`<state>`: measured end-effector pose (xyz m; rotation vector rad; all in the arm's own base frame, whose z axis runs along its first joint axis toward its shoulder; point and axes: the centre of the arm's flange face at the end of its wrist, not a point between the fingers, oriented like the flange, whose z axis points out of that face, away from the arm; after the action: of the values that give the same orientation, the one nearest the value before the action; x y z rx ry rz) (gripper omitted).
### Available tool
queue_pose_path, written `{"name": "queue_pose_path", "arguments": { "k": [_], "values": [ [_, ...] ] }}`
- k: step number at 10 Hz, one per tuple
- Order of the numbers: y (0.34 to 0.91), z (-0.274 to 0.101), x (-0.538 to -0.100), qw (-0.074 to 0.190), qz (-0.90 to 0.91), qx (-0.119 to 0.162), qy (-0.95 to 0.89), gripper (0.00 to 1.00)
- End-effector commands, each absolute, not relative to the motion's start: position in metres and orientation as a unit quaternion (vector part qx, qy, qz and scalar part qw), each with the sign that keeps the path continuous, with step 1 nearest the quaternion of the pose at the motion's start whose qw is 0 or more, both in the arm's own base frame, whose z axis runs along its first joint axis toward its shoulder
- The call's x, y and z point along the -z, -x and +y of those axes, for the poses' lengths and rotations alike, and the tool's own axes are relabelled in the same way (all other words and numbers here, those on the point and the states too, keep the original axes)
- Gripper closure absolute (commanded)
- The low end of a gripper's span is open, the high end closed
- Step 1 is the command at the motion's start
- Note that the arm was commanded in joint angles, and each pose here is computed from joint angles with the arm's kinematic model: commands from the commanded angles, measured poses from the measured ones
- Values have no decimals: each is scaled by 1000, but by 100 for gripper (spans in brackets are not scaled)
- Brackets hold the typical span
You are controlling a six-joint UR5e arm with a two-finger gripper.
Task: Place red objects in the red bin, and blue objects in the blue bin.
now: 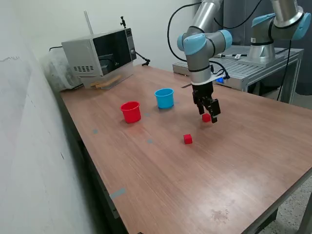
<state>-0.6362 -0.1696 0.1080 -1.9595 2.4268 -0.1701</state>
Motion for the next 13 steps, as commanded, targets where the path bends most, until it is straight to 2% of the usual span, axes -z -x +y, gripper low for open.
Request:
{"name": "queue_pose_path", "arguments": {
  "k": [1,5,8,9,10,11,13],
  "values": [
    [635,-163,-106,10,774,56,631,100],
    [632,-156,-108,12,777,56,627,100],
    [635,-153,-119,6,778,50,626,100],
    [637,-153,-136,-4,778,41,627,100],
    [648,-144,-174,-10,774,-10,632,100],
    [664,-124,-202,-4,767,-58,640,100],
    [702,-89,-255,-39,763,-101,637,100]
  ]
}}
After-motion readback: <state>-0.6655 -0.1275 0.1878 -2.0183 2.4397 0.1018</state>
